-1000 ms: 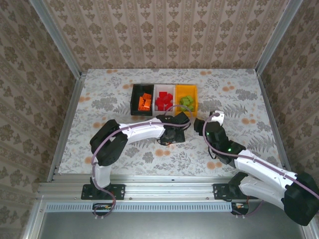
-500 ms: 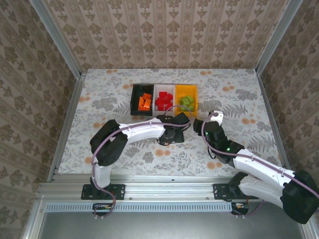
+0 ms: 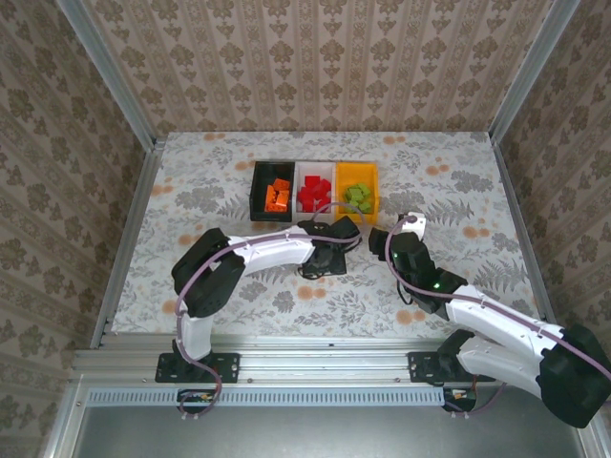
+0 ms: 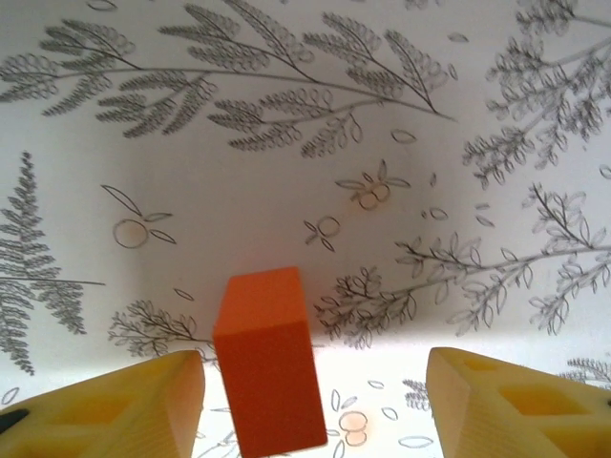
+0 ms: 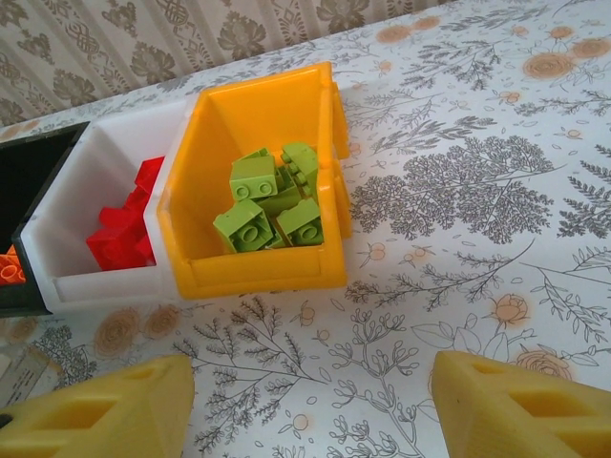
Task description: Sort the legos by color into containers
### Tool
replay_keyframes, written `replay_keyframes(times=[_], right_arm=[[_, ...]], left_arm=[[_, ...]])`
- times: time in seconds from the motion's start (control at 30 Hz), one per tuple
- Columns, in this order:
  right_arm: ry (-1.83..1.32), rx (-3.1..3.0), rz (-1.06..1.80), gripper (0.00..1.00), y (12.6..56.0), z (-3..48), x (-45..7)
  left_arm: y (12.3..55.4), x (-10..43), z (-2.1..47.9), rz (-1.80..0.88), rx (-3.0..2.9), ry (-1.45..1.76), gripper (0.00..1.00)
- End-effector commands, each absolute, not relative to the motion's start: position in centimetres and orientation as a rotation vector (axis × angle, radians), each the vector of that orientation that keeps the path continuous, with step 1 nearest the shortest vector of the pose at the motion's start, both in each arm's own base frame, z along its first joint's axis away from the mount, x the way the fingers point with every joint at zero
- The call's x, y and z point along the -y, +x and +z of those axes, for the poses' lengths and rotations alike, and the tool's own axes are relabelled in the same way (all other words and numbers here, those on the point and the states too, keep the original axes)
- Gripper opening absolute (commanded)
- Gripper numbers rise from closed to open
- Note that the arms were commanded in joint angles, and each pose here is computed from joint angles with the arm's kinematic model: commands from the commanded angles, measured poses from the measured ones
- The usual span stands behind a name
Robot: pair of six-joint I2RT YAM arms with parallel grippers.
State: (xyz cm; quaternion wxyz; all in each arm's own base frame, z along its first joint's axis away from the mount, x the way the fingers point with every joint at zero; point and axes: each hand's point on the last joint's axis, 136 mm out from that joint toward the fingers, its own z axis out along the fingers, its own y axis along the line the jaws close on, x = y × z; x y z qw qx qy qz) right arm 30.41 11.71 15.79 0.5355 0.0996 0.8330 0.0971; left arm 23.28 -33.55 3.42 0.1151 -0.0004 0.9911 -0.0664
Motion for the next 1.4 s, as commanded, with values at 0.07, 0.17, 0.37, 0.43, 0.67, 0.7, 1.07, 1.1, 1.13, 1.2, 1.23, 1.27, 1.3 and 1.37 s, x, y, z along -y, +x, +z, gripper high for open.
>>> replay_keyframes(times=[0.07,0.17,0.37,0.43,0.67,0.7,1.07,1.1,1.13,1.2,1.23,1.27,1.3,1.37], right_arm=[[0.242,-1.977,0.248,0.68,30.6,15.9,-11.8],[0.241,-1.977,0.247,0.67,30.6,15.9,-11.8],[0.24,-1.976,0.255,0.67,30.5,16.0,-11.9],[0.24,-1.976,0.255,0.67,30.5,16.0,-11.9],[0.24,-1.977,0.254,0.67,30.6,15.9,-11.9],[0.24,-1.977,0.254,0.67,30.6,15.9,-11.9],[0.231,-1.987,0.262,0.67,30.7,15.7,-12.2],[0.231,-1.987,0.262,0.67,30.7,15.7,-12.2],[0.229,-1.989,0.261,0.67,30.7,15.7,-12.3],[0.226,-1.992,0.257,0.67,30.7,15.6,-12.3],[0.226,-1.992,0.256,0.67,30.7,15.6,-12.2],[0.226,-1.991,0.254,0.67,30.7,15.7,-12.2],[0.225,-1.993,0.253,0.67,30.7,15.6,-12.2],[0.225,-1.992,0.25,0.67,30.8,15.6,-12.2]], left_arm=[[24.6,32.6,2.4,-0.116,-2.898,0.036,0.54],[24.6,32.8,2.4,-0.111,-2.903,0.051,0.47],[23.7,32.2,1.4,-0.084,-2.925,0.053,0.35],[23.6,31.8,1.3,-0.077,-2.925,0.048,0.27],[25.4,31.1,5.4,-0.057,-2.839,0.103,0.14],[26.0,30.8,6.4,-0.059,-2.82,0.108,0.13],[39.4,23.2,15.3,-0.226,-2.645,-0.012,0.14],[40.5,23.2,15.6,-0.249,-2.634,-0.007,0.14],[41.7,23.1,15.3,-0.251,-2.638,-0.01,0.14],[43.8,22.9,15.3,-0.242,-2.644,-0.006,0.14],[44.8,22.7,15.1,-0.226,-2.651,-0.01,0.14],[45.6,22.6,14.8,-0.218,-2.66,-0.017,0.14],[46.2,22.5,14.4,-0.215,-2.667,-0.026,0.14],[47.3,22.4,13.6,-0.225,-2.682,-0.054,0.14]])
